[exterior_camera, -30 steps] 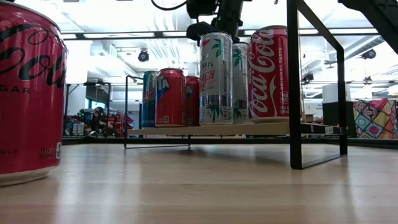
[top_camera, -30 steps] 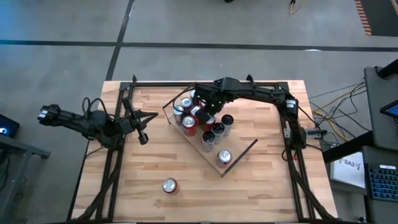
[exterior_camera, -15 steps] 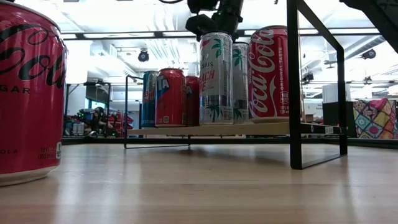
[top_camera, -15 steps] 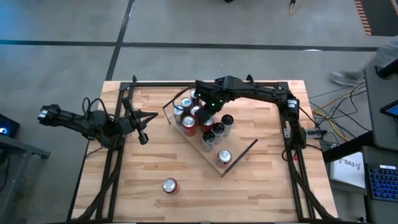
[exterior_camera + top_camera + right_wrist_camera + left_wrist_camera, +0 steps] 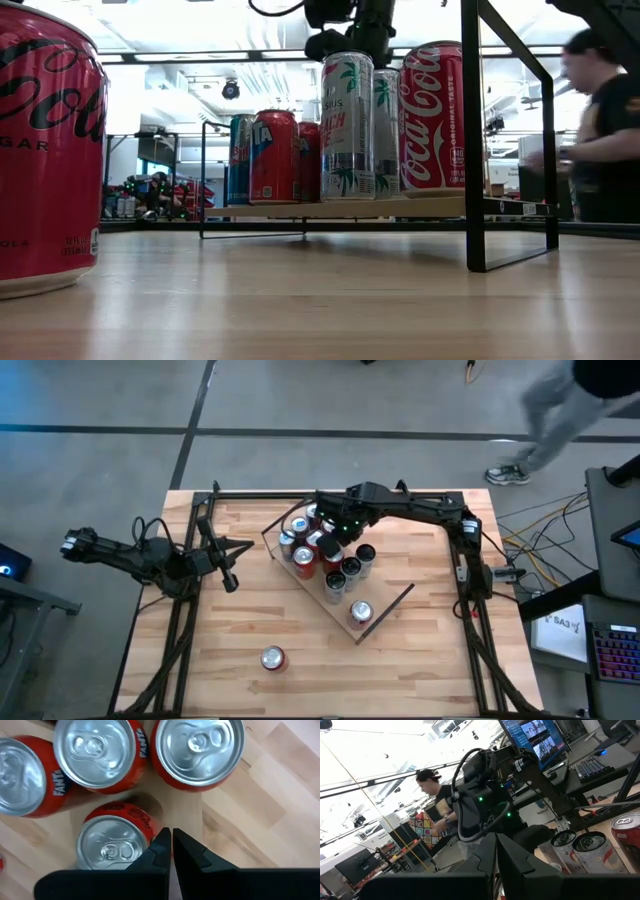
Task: Place canned beverage on shelf
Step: Adjust the red soda can
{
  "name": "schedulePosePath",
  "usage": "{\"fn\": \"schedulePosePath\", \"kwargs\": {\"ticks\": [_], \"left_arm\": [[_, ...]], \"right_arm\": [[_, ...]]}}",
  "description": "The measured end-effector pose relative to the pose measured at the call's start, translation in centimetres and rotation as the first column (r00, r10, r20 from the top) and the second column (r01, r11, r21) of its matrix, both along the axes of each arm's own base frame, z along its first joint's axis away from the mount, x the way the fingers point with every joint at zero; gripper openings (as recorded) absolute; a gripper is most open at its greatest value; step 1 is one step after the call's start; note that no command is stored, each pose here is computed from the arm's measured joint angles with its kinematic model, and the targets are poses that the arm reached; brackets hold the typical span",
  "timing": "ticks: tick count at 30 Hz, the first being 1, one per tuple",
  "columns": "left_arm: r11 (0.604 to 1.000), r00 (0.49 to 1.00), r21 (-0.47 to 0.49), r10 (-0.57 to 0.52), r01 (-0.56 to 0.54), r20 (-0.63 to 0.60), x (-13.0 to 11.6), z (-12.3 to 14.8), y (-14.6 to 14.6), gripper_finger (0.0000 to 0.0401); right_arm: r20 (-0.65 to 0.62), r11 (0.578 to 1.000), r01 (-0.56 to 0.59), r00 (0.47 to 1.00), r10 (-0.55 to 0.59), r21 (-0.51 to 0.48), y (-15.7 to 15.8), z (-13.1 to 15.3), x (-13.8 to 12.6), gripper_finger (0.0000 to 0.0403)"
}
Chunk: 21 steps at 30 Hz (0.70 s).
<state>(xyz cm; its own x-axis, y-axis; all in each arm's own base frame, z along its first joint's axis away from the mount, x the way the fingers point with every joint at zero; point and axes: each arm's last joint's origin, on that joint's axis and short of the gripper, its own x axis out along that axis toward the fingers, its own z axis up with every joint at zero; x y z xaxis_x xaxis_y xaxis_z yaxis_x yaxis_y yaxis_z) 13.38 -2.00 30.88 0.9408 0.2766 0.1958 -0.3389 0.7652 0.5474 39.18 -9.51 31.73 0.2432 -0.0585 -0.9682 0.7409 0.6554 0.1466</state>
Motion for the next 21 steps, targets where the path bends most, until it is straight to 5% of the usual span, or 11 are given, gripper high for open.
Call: {"fn": "schedulePosePath", "kwargs": {"ticks": [21], "left_arm": [[1.0, 1.0, 0.007, 0.002, -0.002, -0.002, 0.0, 0.0, 0.0, 0.0]], "right_arm": [[0.039, 0.999, -0.048, 0.998, 0.047, 0.026, 1.7, -0.2, 0.8, 0.0009]]}}
